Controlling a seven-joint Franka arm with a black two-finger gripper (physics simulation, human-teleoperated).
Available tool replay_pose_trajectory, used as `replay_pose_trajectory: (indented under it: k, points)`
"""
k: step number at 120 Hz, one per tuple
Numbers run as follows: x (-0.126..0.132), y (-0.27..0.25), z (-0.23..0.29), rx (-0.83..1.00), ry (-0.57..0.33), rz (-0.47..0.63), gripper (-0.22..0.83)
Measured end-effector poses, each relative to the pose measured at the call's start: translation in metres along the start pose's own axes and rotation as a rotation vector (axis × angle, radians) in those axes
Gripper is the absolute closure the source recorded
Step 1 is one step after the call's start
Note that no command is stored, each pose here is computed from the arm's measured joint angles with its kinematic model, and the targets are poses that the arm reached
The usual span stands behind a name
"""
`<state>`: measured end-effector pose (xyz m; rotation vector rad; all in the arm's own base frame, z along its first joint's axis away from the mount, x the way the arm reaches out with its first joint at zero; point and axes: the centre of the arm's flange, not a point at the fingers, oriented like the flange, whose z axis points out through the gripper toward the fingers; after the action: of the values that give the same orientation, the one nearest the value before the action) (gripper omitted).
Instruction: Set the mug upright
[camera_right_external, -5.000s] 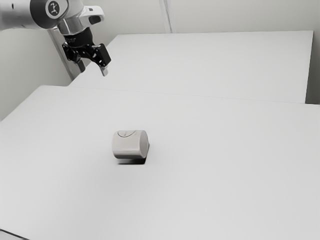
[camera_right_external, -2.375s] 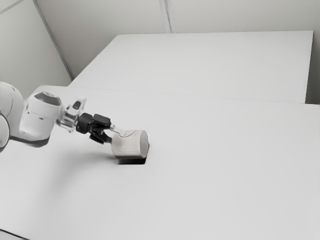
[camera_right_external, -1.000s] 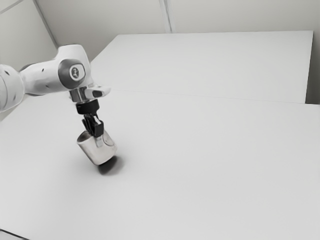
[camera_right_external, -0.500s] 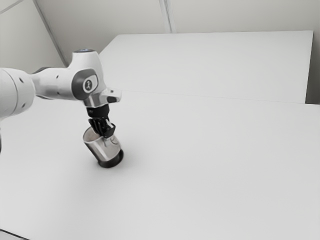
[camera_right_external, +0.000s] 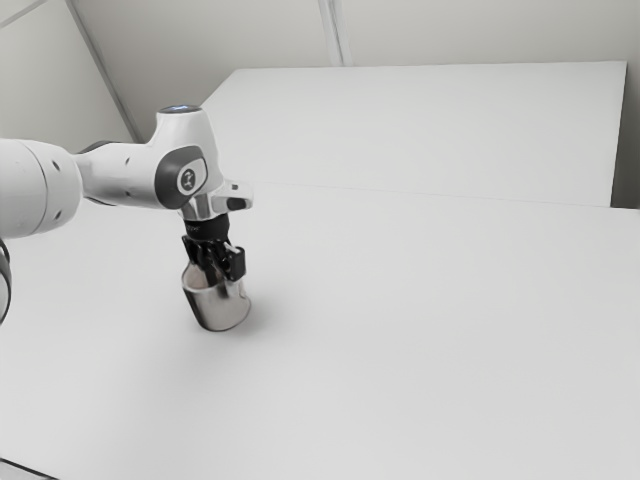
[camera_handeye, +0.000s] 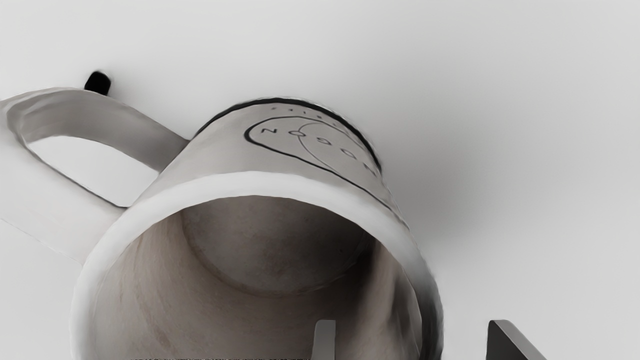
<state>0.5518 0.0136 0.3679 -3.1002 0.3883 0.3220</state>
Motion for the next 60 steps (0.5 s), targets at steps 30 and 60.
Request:
replay_pose_trajectory:
  k: [30,60]
  points:
    - [-0.002,-0.001,-0.008,-0.005,0.021,-0.025,0.09]
    - [-0.026,-0.002,-0.091,-0.031,0.176,-0.092,0.03]
